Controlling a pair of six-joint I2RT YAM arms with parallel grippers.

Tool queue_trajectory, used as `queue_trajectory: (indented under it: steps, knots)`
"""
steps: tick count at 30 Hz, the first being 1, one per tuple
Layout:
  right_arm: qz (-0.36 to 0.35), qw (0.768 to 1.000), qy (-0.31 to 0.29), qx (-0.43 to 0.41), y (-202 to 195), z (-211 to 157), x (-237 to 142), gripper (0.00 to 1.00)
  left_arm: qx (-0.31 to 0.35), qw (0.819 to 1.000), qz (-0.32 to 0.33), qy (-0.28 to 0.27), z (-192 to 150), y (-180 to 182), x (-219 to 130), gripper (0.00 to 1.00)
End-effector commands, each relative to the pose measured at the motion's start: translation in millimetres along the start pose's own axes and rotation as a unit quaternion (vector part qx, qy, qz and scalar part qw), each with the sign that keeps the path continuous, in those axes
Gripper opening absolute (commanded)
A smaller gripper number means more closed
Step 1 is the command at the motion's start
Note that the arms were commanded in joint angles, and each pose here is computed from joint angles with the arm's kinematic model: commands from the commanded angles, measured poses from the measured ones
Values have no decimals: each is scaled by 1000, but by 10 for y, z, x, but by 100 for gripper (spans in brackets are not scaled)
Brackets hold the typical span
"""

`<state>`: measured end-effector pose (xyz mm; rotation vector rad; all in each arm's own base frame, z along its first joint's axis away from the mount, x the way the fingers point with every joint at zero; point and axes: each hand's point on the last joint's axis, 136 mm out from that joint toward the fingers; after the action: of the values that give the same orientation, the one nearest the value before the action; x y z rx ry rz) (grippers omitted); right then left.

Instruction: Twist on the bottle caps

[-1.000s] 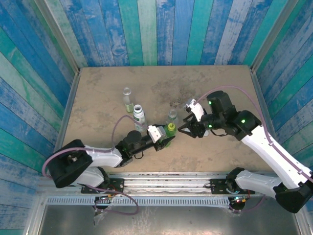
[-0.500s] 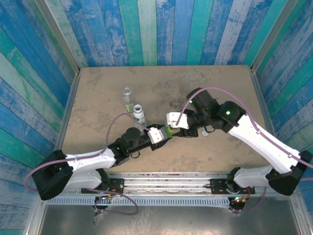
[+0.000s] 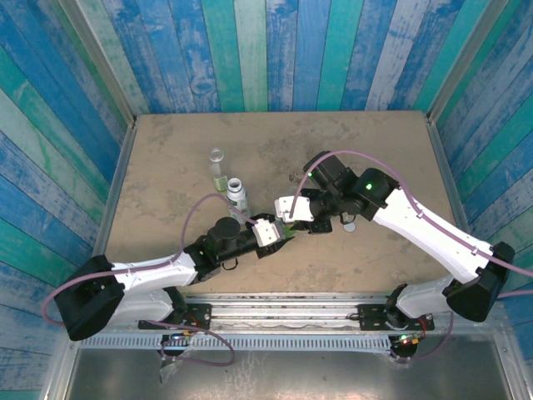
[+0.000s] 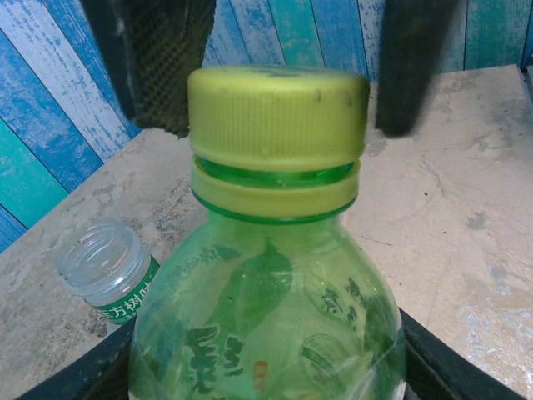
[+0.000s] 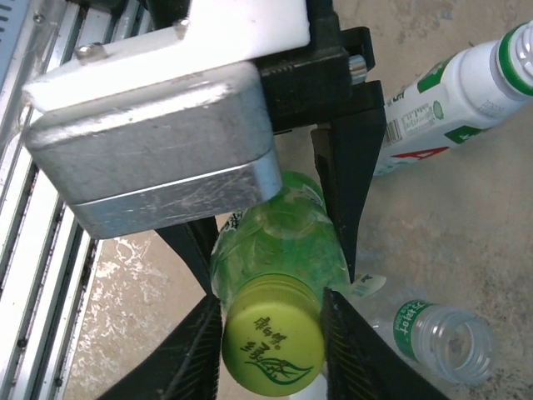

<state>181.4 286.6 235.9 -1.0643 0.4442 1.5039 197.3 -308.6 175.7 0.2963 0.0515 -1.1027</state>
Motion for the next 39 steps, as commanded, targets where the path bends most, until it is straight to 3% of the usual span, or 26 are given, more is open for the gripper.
queue_trajectory:
  steps: [1,5,8,9,11,13,15,16,19,23,27,29,34,39]
  knots:
    - [4,1000,20,3,22,-48,8,24,4,999,11,-33,211,61,-53,61]
    - [-30,996,43,66,-96,-129,-2,9,1,998,25,-50,279,108,-79,61]
    - [-72,982,39,170,-223,-153,-2,7,-2,996,57,-71,372,223,-97,60]
    - [-100,967,33,234,-307,-177,-8,7,-2,994,70,-78,400,270,-105,60]
    - [-149,914,15,377,-436,-243,-35,4,-2,992,87,-88,443,332,-104,60]
    - [-157,832,-9,532,-421,-293,-32,1,0,991,95,-95,472,364,-98,60]
    - [-106,796,-34,595,-285,-181,47,4,2,991,90,-96,466,357,-89,60]
    - [-84,790,-42,606,-218,-124,74,8,2,992,86,-94,452,345,-81,60]
    - [-92,813,-44,574,-175,-146,9,19,2,993,76,-88,411,305,-82,60]
    - [-112,872,-60,472,-193,-96,-219,39,-1,995,66,-73,332,257,-110,60]
    - [-96,952,-84,278,-68,82,-406,52,1,997,56,-59,241,205,-156,60]
    - [-81,979,-89,167,56,138,-441,57,7,997,46,-54,207,163,-170,60]
    - [-58,996,-61,-11,167,144,-416,57,19,998,29,-55,212,96,-189,61]
    - [-37,998,4,-52,51,41,-244,53,20,998,21,-55,202,69,-168,61]
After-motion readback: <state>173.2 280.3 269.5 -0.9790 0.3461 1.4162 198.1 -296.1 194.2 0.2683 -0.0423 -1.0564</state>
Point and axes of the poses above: each hand's point on the last joint's axis, 136 mm out from that joint toward the fingers, its own x axis out along the fingers, its own y axis along the line the jaws close on, z = x × y, and after that the axes turned 6 degrees about -x, right-handed
